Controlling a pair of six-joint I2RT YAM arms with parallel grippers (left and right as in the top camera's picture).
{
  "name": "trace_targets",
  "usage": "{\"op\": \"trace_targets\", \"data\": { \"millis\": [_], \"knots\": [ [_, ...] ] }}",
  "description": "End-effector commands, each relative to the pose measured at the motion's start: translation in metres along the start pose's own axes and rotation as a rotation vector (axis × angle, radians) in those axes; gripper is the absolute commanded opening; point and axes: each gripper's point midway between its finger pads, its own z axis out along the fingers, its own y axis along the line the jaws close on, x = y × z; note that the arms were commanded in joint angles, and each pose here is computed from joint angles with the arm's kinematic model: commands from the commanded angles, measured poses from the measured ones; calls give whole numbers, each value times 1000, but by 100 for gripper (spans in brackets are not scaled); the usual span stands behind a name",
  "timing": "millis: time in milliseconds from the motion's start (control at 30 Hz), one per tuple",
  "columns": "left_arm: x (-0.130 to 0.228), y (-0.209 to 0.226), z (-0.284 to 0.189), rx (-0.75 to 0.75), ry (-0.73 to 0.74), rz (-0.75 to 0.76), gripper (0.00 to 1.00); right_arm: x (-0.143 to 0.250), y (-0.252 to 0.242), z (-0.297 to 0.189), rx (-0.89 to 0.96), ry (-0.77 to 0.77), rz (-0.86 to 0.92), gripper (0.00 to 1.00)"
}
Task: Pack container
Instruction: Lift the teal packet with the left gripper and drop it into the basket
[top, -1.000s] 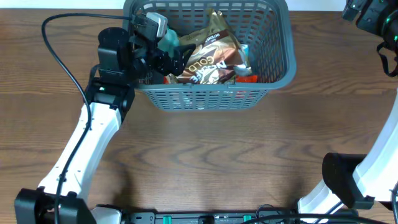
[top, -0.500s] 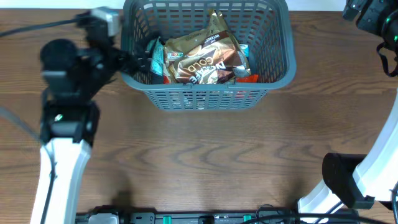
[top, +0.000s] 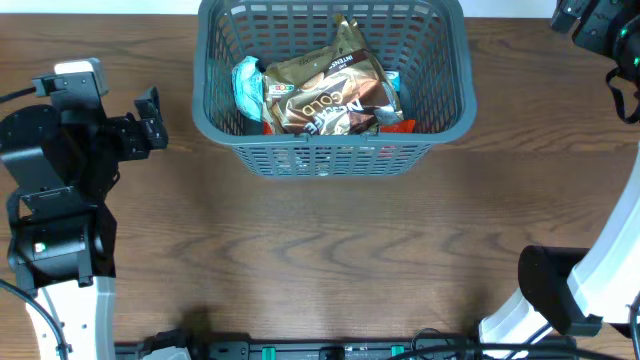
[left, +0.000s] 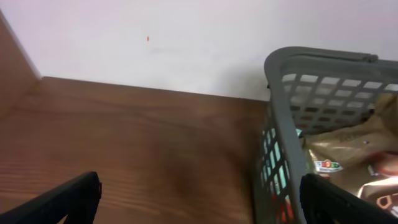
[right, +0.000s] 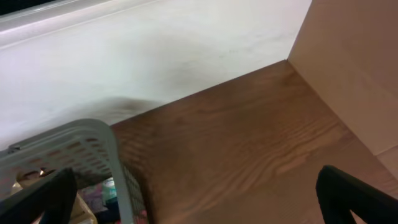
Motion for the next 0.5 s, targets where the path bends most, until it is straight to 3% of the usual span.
{"op": "trace_targets", "data": {
  "millis": [0,467],
  "knots": [
    [-6,6,-4,-32,-17,25,99,-3,-3,-6,2,-18,17,99],
    [30,6,-7,-33,133,2,98,-3,-3,-6,2,-18,17,99]
  ]
}}
